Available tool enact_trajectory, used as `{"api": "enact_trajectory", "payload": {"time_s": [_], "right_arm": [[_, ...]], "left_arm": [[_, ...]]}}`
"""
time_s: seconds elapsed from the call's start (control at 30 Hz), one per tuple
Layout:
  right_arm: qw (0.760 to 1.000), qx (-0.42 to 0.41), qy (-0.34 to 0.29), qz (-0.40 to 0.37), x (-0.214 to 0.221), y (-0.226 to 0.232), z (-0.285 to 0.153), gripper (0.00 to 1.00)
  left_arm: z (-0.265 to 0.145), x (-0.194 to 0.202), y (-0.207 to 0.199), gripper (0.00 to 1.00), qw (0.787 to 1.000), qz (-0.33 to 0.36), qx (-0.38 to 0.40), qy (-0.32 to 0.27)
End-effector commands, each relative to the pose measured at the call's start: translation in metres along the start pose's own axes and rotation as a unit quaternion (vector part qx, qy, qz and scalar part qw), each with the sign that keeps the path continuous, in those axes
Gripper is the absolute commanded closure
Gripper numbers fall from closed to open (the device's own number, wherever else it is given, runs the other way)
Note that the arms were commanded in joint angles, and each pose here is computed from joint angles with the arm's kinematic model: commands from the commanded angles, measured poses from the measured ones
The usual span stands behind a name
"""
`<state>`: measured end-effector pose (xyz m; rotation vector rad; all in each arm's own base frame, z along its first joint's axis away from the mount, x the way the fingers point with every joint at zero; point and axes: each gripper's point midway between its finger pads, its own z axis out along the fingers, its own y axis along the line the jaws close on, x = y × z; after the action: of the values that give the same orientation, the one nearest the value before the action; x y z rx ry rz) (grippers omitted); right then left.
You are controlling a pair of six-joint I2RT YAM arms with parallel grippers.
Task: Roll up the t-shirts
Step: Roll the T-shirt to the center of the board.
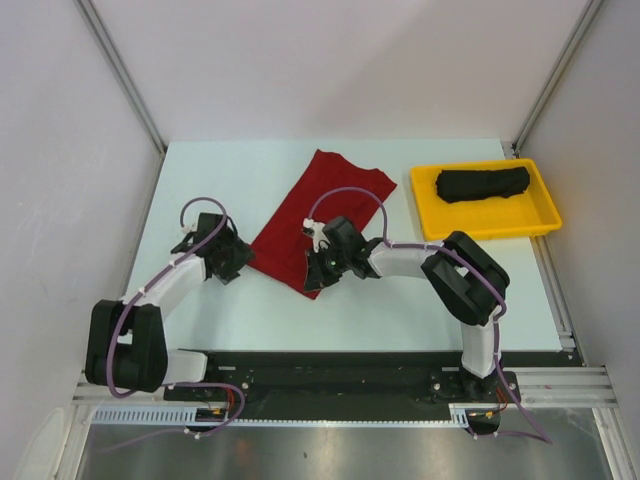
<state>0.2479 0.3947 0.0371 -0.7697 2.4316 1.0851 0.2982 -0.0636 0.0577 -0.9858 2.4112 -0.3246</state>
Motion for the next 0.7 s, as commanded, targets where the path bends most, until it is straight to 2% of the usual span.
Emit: {"api": "enact_trajectory", "payload": {"time_s": [0.0,0.17,0.37,0.57,0.67], "right_arm": [[1.0,-0.005,0.004,0.011,0.003,-0.004,0.002,0.99],[1.0,-0.007,0.004,0.016,0.002,-0.004,0.002,1.0],[1.0,-0.002,0.008,0.02,0.004,-0.01,0.001,1.0],[1.0,-0.004,0.008,0.025,0.004,-0.013,-0.002,1.0],[1.0,-0.005,0.009,0.03,0.005,-0.015,-0.003,1.0]], "left_arm": [[0.008,-0.008,-0.008,0.33,0.999,-0.04,0.014,-0.018],[0.023,-0.009,-0.014,0.31,0.998,-0.061,0.027,-0.02],[0.04,-0.011,-0.012,0.34,0.996,-0.079,0.02,-0.021],[0.042,-0.02,-0.011,0.5,0.996,-0.081,0.008,-0.036],[0.042,-0.024,-0.011,0.65,0.997,-0.075,0.001,-0.037]]}}
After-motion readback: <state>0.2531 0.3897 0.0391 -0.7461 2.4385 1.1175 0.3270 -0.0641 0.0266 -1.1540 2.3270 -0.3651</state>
